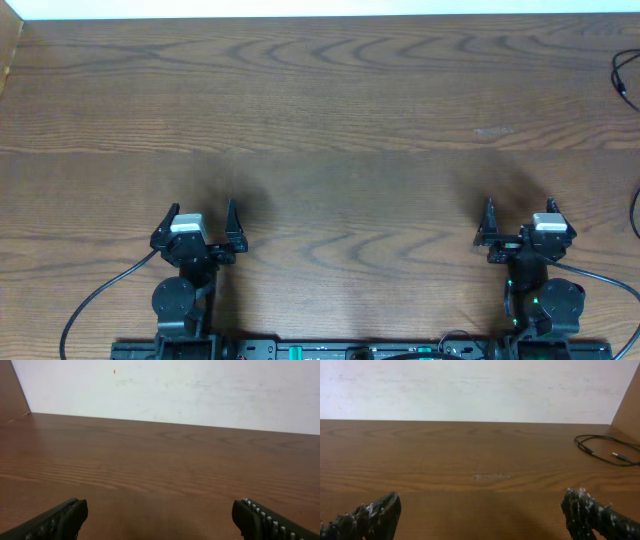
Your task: Untangle cables
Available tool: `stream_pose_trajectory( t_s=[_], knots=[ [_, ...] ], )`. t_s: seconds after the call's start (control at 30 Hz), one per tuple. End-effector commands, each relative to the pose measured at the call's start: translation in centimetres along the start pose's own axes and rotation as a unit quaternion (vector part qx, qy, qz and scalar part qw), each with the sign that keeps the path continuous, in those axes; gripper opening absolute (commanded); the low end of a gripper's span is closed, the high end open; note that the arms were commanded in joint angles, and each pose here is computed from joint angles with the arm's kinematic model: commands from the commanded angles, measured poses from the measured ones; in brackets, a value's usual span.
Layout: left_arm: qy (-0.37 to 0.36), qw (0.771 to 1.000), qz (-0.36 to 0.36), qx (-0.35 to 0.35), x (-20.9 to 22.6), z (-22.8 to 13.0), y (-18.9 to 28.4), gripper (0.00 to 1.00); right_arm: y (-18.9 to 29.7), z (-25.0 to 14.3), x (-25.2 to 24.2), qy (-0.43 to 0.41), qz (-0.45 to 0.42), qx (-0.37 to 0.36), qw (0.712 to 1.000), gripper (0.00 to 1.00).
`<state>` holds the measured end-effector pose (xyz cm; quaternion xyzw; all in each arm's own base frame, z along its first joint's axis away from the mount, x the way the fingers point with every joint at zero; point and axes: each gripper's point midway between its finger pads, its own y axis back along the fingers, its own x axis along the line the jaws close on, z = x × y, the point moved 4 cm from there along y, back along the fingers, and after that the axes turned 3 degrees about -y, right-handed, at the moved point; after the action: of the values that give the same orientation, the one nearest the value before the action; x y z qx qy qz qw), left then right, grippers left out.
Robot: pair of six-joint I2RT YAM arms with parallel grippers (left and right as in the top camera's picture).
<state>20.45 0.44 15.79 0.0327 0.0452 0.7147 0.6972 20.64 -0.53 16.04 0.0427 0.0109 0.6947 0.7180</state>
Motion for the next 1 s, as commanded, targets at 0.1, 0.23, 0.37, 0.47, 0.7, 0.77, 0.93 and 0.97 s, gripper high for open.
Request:
stream_pose_trajectory(
  t_s=[0.1,0.23,0.37,0.47,0.7,0.77,0.93,0.97],
  knots=[
    [-0.001,1.0,0.002,0.021,0.11,-1.44,-0.16,0.98,0.01,-0.11,-0.07,-0.007,-0.004,-0.001,1.0,0.99],
    [-0.001,1.0,0.002,0.021,0.11,-1.44,-0.16,0.98,0.01,-0.1,-0.14,-0.007,-0.006,-0.001,1.0,0.99],
    [-0.001,1.0,0.002,0.021,0.11,-1.44,-0.16,0.98,0.0,-0.07,-0.17,-0.007,-0.007,-0.001,1.0,0.99],
    [-0.001,1.0,0.002,0.021,0.11,-1.44,-0.16,0.98,0.0,-0.07,-0.17,-0.007,-0.007,-0.001,1.0,0.99],
    [-0.001,1.0,0.002,0.021,0.11,-1.44,-0.16,0.98,0.0,-0.07,-0.15,-0.007,-0.006,-0.001,1.0,0.99],
    [-0.001,1.0,0.002,0.021,0.11,-1.44,-0.16,0.98,0.0,-0.07,-0.15,-0.007,-0.006,-0.001,1.0,0.99],
    [-0.001,1.0,0.002,0.021,0.11,-1.44,-0.16,0.98,0.0,-0.07,-0.16,-0.007,-0.006,-0.001,1.0,0.99],
    [-0.001,1.0,0.002,0.021,0.11,-1.44,-0.16,0.98,0.0,-0.07,-0.16,-0.007,-0.006,-0.001,1.0,0.99]
  ],
)
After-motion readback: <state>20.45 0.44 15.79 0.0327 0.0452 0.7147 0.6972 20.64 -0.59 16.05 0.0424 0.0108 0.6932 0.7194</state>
